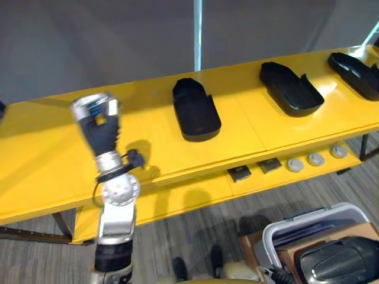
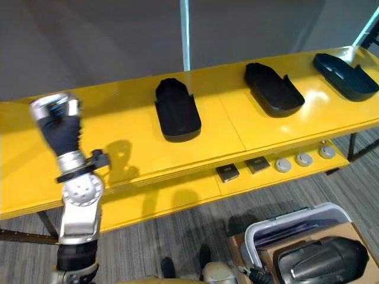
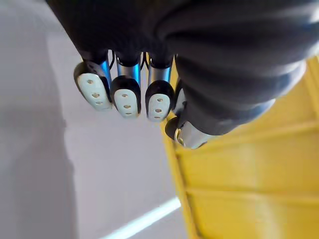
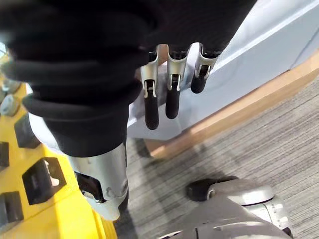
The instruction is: Walk over and take plastic housings, then place them on the shelf
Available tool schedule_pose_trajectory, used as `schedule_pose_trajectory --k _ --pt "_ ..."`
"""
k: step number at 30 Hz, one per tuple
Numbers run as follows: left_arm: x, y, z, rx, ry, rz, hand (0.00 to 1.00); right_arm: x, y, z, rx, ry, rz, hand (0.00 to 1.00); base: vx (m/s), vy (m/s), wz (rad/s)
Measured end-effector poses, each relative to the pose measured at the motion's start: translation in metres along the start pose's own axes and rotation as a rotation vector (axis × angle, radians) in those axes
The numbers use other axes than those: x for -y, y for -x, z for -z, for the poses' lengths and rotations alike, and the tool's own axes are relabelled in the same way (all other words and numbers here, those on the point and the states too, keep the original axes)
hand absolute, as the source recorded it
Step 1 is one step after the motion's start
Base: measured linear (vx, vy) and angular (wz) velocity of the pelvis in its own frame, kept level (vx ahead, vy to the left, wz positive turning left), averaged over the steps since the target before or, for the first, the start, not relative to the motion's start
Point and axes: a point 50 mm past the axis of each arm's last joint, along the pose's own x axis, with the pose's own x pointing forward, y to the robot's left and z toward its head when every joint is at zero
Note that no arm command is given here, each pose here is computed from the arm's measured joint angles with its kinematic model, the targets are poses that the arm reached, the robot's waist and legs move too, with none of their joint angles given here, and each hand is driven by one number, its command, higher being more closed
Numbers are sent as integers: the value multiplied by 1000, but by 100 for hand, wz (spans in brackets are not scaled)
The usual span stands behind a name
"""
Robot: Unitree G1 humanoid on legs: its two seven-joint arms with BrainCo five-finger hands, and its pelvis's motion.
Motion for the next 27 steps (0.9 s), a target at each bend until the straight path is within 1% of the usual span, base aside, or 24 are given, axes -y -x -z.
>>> schedule_pose_trajectory --k 1,4,7,10,11,16,17,19,22,24,27 --pt "-14 8 13 -74 -41 -28 100 -1 1 2 -6 0 2 0 -13 -2 22" --pt "-40 27 46 -251 -152 -57 100 -3 3 8 -17 -2 6 0 12 -6 13" --pt "-61 67 98 -562 -306 22 100 -16 6 -10 71 11 -40 0 -5 0 2" --pt "-72 101 130 -788 -384 115 100 -27 8 -30 153 6 -91 0 -29 11 7" --pt "-76 113 139 -857 -405 143 0 -31 9 -33 166 2 -103 0 -7 14 6" --pt "-97 179 168 -1192 -497 296 0 -46 11 -36 170 -12 -153 0 6 5 3" --pt "-98 181 169 -1203 -500 303 0 -47 10 -36 168 -11 -154 0 24 8 -5" --pt "-100 196 172 -1260 -531 372 0 -44 9 -34 154 -22 -140 0 40 4 -8" --pt "-99 209 175 -1306 -575 457 0 -38 5 -34 138 -28 -120 0 64 -3 -13" --pt "-99 213 177 -1322 -592 506 0 -38 4 -36 141 -22 -118 0 57 -14 -18" --pt "-100 217 179 -1337 -615 538 0 -39 3 -37 136 -14 -118 0 58 -23 -11"
